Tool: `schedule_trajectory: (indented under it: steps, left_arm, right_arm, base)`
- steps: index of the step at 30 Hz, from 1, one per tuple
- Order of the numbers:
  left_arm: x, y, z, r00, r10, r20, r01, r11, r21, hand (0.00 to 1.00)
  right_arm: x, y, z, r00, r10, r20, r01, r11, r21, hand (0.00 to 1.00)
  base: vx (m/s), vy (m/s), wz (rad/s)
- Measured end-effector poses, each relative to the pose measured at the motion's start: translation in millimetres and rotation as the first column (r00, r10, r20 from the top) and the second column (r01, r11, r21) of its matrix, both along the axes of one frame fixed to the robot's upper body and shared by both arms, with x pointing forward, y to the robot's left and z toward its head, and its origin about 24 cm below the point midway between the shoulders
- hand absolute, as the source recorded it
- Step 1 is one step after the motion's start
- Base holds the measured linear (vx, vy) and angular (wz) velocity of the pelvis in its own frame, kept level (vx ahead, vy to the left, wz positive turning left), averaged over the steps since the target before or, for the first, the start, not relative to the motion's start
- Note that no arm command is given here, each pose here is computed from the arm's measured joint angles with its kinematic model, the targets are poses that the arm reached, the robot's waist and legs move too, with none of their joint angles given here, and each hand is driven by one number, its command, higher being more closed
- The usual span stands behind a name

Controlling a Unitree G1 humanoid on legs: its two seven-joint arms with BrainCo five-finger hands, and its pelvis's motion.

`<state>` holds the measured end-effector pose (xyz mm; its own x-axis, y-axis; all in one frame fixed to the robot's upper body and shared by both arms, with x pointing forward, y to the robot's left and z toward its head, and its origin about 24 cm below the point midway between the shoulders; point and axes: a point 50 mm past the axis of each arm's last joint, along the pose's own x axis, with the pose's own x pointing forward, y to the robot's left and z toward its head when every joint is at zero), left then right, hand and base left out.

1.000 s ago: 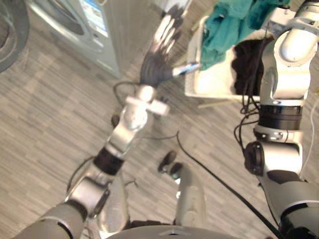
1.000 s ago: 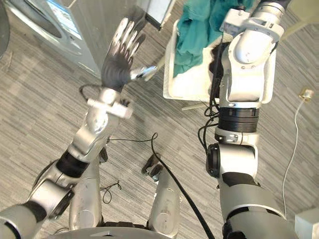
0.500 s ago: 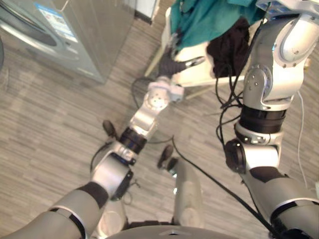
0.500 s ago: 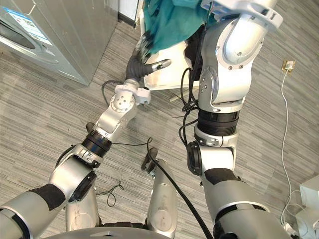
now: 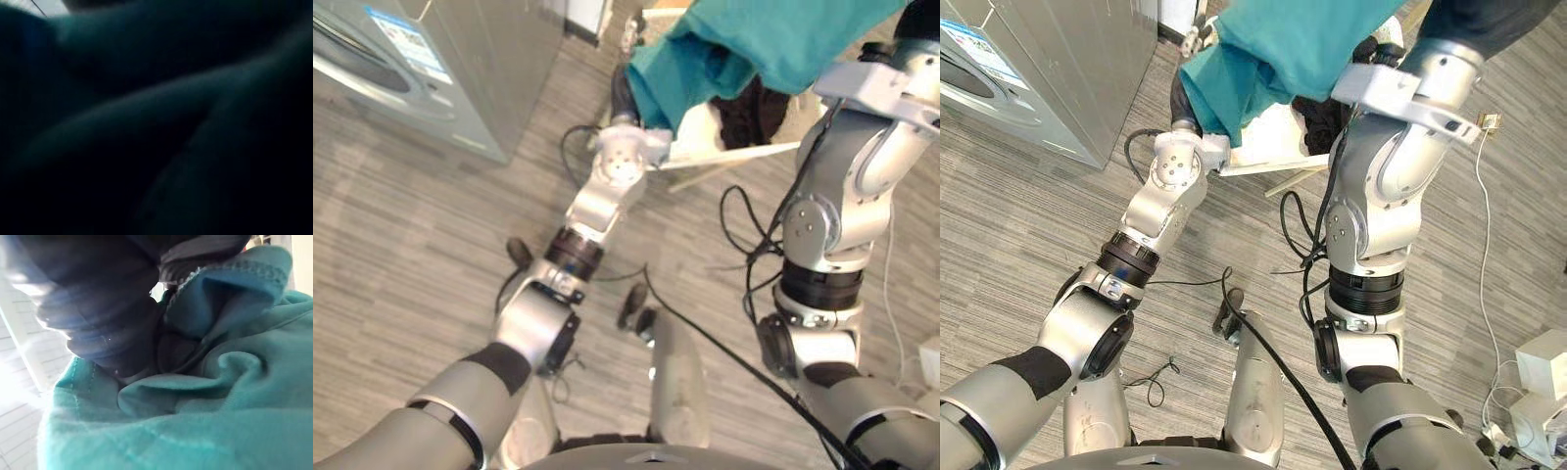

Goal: Pick up the laundry basket with both hands and put the clothes into the washing machine.

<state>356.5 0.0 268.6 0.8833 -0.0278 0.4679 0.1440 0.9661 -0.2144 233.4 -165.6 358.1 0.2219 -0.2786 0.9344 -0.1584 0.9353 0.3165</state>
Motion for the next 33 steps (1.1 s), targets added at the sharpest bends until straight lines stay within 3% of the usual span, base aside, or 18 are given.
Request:
schedule_trajectory:
  steps: [5,8,11,13,15,16,18,21,33]
  left_arm:
    - [-5.2,9.1,13.7,0.999,0.027,0.041,-0.023,0.996,-0.084,0.00]
    - [-16.1,-3.8,25.0,0.991,-0.084,0.101,0.094,0.991,-0.096,0.00]
    - [-46.9,-41.0,29.2,0.927,-0.313,0.207,0.312,0.949,0.037,0.00]
    - [-73.1,-76.0,17.2,0.841,-0.493,0.221,0.454,0.867,0.207,0.00]
    - [-73.1,-82.2,8.2,0.838,-0.515,0.179,0.481,0.853,0.204,0.00]
    - [-78.5,-90.8,-1.9,0.817,-0.557,0.153,0.512,0.821,0.254,1.00]
    - [-91.6,-105.6,-20.1,0.774,-0.623,0.109,0.562,0.757,0.333,1.00]
    - [-90.8,-109.4,-28.9,0.770,-0.633,0.079,0.568,0.737,0.365,1.00]
    - [-72.1,-83.6,-3.4,0.826,-0.536,0.173,0.496,0.838,0.227,1.00]
  right_arm:
    - [0.8,-0.9,-1.5,1.000,-0.003,-0.007,0.003,1.000,0.002,1.00]
    - [1.3,-7.6,-3.2,1.000,-0.020,-0.015,0.020,1.000,0.020,1.00]
    - [2.2,-12.8,-2.3,1.000,-0.008,-0.020,0.009,1.000,0.026,1.00]
    - [0.8,-13.6,-0.2,1.000,-0.012,-0.010,0.012,1.000,-0.010,1.00]
    - [-1.3,-14.3,1.6,1.000,-0.015,0.003,0.015,1.000,-0.022,1.00]
    - [-1.4,-15.5,2.7,1.000,-0.026,0.004,0.026,0.999,-0.035,1.00]
    - [-0.7,-13.5,3.1,1.000,-0.002,0.000,0.002,0.999,-0.037,1.00]
    - [3.1,-3.7,0.2,0.999,0.043,-0.020,-0.044,0.998,-0.044,1.00]
    - [-9.8,21.6,24.2,0.969,0.217,0.116,-0.220,0.975,0.015,1.00]
  base:
    - [0.05,-0.074,0.08]
    - [0.04,-0.078,0.13]
    - [0.04,-0.076,0.10]
    - [0.03,-0.073,0.06]
    - [0.01,-0.067,-0.01]
    - [0.00,-0.059,-0.03]
    - [0.01,-0.086,-0.03]
    - [0.02,-0.078,-0.06]
    - [0.02,-0.046,-0.12]
